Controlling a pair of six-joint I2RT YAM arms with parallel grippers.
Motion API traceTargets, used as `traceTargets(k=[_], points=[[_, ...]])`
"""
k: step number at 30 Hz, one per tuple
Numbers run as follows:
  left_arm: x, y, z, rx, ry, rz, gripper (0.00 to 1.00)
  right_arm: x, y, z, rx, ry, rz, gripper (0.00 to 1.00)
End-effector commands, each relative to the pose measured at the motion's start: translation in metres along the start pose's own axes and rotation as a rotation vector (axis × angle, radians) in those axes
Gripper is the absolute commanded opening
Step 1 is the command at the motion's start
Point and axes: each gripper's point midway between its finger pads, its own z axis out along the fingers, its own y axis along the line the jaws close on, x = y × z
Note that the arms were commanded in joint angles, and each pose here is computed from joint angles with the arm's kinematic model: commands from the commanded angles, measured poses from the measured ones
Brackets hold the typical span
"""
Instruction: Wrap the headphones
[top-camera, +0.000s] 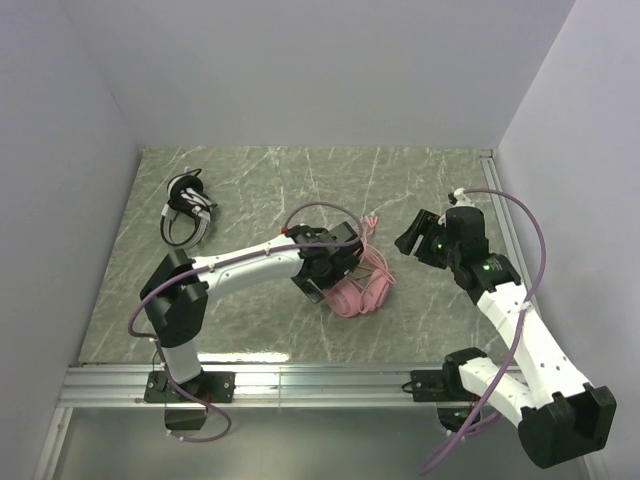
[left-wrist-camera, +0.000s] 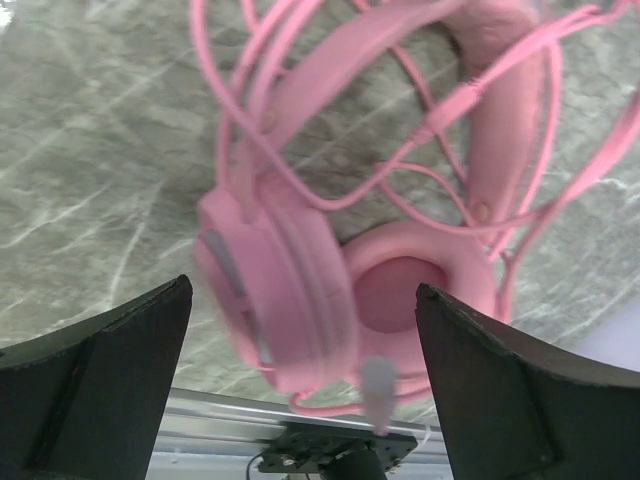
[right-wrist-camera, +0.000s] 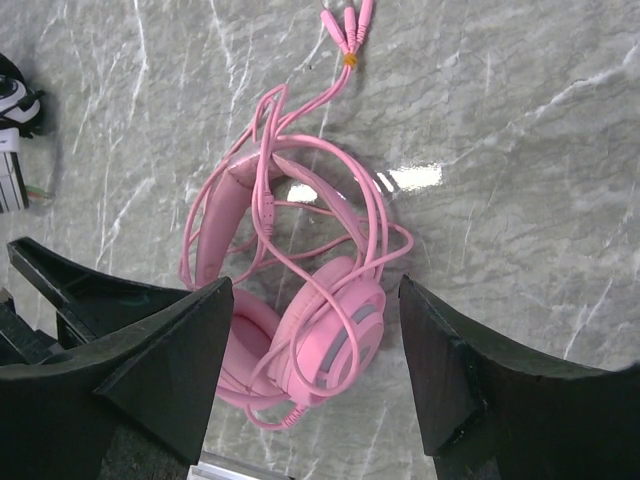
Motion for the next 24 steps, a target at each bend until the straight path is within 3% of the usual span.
traceTargets(k=[1, 10, 13, 16, 20, 24], points=[[0.000, -0.001, -0.012, 0.035, 0.011, -0.044, 0.99, -0.010, 0.006, -0.002, -0.037, -0.047, -0.007, 0.75], [0.012, -0.008, 0.010, -0.021, 0.031, 0.008, 0.99, -0.010, 0.007, -0.005, -0.047, -0.048, -0.007, 0.75], [0.016, 0.000, 0.016, -0.026, 0.044, 0.014, 0.94, -0.010, 0.007, -0.005, -0.047, -0.051, -0.006, 0.75], [0.018, 0.011, 0.021, -0.036, 0.057, 0.022, 0.83, -0.009, 0.005, -0.004, -0.042, -0.045, -0.007, 0.75], [0.017, 0.018, 0.019, -0.009, 0.059, 0.044, 0.55, -0.009, 0.005, -0.004, -0.045, -0.049, -0.006, 0.75], [0.007, 0.012, 0.006, 0.030, 0.037, 0.130, 0.36, -0.008, 0.003, -0.003, -0.035, -0.045, -0.006, 0.75]])
